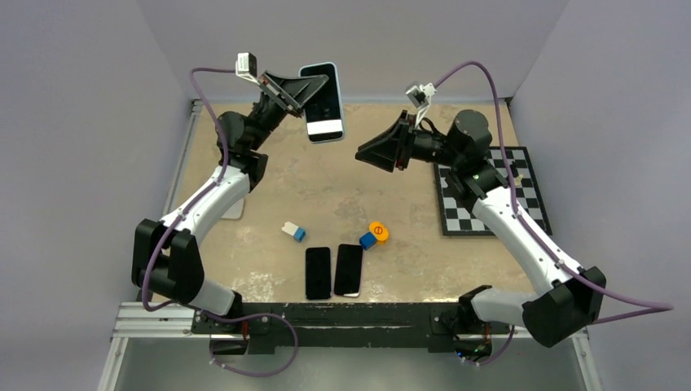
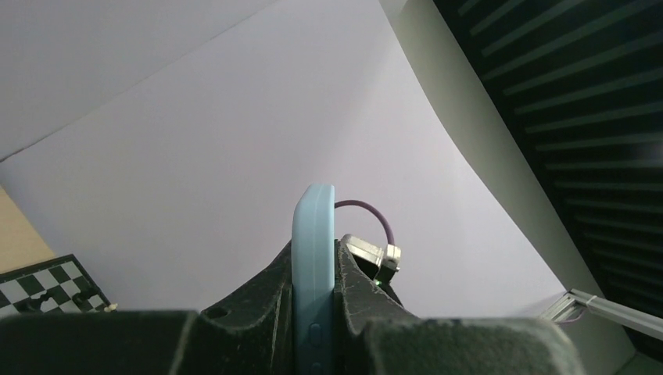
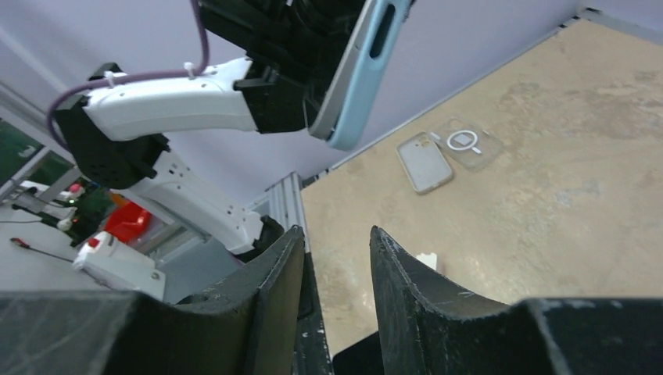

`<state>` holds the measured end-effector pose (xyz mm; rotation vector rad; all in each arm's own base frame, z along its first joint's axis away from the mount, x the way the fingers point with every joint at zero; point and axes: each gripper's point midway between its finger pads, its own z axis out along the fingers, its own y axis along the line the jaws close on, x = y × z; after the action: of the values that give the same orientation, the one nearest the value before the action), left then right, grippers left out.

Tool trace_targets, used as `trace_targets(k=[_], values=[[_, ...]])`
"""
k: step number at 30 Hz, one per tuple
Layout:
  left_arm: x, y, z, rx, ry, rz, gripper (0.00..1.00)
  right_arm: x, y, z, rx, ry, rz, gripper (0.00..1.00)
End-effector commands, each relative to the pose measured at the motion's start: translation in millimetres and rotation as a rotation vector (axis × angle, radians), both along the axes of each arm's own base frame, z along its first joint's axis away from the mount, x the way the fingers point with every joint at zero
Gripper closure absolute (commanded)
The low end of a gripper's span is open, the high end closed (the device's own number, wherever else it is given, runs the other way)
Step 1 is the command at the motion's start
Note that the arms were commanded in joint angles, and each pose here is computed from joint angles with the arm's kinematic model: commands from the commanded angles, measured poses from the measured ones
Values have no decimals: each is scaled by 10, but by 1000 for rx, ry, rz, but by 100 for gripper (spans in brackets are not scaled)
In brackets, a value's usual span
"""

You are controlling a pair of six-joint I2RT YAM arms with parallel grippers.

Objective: Take the phone out of the phone case
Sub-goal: Remove the phone case from the phone.

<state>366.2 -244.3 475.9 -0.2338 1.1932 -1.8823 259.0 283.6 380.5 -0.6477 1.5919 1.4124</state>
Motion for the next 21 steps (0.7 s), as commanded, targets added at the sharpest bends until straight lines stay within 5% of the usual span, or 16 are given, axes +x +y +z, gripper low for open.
trace_targets(k=[1, 21], values=[[-241, 49, 305, 6, -162, 0, 100, -117, 16, 440, 110, -28, 78, 60], [-245, -68, 246, 68, -165, -23, 100, 24, 123, 547, 190, 7, 114, 67]])
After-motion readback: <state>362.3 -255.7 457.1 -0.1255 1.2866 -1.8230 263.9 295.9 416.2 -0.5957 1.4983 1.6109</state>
